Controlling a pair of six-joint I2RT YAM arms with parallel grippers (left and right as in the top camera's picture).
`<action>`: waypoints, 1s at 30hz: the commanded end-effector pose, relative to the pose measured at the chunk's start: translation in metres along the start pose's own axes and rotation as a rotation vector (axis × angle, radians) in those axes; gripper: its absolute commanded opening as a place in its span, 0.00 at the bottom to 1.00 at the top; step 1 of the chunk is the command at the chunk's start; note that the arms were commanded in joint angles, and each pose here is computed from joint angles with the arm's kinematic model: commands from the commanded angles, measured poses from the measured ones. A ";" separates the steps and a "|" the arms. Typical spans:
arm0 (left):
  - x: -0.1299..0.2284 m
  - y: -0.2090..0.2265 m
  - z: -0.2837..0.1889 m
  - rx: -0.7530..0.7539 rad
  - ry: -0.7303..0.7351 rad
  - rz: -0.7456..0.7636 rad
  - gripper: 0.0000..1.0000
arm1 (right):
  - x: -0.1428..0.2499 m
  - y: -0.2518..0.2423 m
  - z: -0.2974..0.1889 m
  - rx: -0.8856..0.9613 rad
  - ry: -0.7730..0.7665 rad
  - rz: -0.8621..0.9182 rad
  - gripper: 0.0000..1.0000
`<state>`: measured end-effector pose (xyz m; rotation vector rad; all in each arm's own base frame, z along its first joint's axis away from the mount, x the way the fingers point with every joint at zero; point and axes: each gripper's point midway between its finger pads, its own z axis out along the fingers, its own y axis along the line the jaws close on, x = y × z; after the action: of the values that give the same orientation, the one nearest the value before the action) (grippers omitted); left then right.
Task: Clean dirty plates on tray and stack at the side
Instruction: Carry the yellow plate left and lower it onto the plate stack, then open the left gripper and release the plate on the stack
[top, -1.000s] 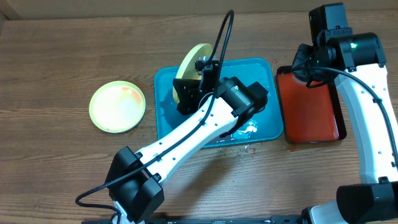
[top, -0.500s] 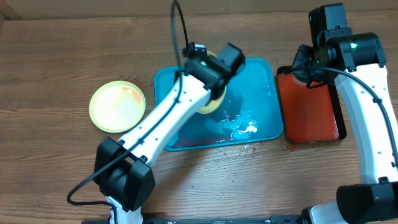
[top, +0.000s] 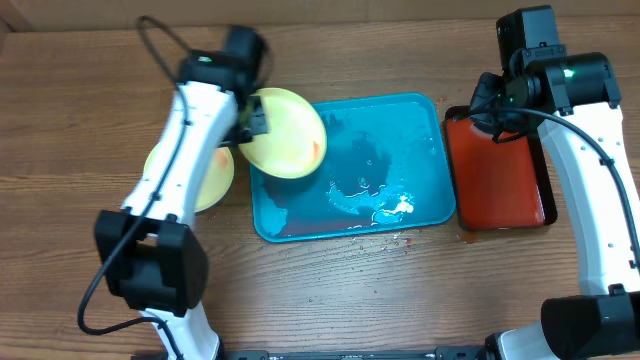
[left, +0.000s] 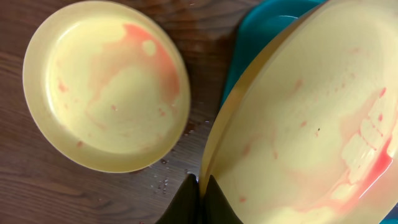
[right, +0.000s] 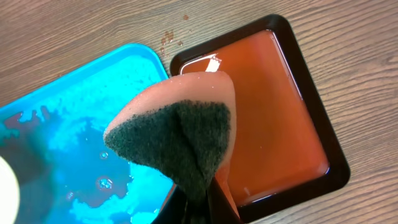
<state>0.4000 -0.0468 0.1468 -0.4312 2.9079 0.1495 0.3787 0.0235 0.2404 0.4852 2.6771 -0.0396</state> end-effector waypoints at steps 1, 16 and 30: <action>0.004 0.020 0.005 0.100 0.069 -0.042 0.05 | -0.001 -0.002 0.001 0.001 -0.002 0.004 0.04; 0.041 0.096 0.017 0.226 -0.155 -0.292 0.04 | -0.001 0.002 0.001 -0.026 0.002 0.005 0.04; 0.051 0.201 0.062 0.159 -0.243 -0.739 0.04 | -0.002 0.005 0.001 -0.038 0.002 0.006 0.04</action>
<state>0.3022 0.1365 0.1020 -1.2558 2.3205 -0.1149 0.3798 0.0297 0.2401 0.4765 2.6827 0.0112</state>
